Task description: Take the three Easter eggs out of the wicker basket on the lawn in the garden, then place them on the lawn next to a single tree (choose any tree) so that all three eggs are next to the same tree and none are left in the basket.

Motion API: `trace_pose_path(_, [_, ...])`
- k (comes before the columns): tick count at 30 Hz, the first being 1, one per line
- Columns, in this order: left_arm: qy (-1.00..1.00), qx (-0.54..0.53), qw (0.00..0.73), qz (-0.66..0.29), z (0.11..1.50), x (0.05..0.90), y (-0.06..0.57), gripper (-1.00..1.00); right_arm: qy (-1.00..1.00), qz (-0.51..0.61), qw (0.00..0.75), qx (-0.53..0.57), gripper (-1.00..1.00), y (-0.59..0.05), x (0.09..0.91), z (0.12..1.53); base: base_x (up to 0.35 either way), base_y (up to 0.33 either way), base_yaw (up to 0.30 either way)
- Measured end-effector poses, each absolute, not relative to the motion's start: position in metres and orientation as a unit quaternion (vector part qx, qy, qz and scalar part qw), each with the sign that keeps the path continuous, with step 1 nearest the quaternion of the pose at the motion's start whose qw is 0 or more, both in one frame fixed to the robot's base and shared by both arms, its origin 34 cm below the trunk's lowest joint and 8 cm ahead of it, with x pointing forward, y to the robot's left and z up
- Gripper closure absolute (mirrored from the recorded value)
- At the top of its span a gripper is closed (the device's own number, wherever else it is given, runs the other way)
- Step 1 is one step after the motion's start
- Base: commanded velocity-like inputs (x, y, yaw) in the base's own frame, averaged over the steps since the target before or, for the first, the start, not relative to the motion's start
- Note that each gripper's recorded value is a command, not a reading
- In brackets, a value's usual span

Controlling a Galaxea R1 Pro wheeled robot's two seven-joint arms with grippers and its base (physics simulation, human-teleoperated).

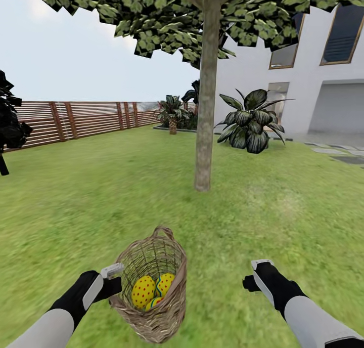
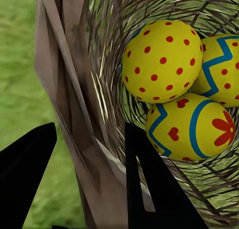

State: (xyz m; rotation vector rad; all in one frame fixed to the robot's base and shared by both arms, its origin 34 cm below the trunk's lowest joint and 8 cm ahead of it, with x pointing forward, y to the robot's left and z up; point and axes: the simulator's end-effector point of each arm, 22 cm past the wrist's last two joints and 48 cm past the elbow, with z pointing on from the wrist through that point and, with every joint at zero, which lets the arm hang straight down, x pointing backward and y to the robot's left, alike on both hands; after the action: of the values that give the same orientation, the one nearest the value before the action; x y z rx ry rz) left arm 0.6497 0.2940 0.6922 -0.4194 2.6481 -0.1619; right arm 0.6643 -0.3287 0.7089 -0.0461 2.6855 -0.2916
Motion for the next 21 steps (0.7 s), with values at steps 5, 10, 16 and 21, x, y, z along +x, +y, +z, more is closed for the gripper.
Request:
trace_pose_path(5, [0.960, -0.152, 0.226, -0.059, 0.6922, 0.6498, 0.2938, 1.00, 0.970, -0.106, 0.218, -0.017, -1.00, -0.3286, 0.6643, 0.7089, 0.329, -0.074, 0.000])
trace_pose_path(10, [0.960, -0.152, 0.226, -0.059, 0.6922, 0.6498, 0.2938, 1.00, 0.970, -0.106, 0.218, -0.017, -1.00, -0.3287, 0.6644, 0.7089, 0.330, -0.074, 0.000])
trace_pose_path(16, [0.960, -0.152, 0.226, -0.059, 0.6923, 0.6498, 0.2939, 1.00, 0.970, -0.106, 0.218, -0.017, -1.00, -0.3290, 0.6644, 0.7090, 0.329, -0.074, 0.000])
trace_pose_path(21, [0.960, -0.152, 0.226, -0.059, 0.6924, 0.6499, 0.2945, 1.00, 0.970, -0.106, 0.218, -0.017, -1.00, -0.3289, 0.6643, 0.7090, 0.330, -0.074, 0.000])
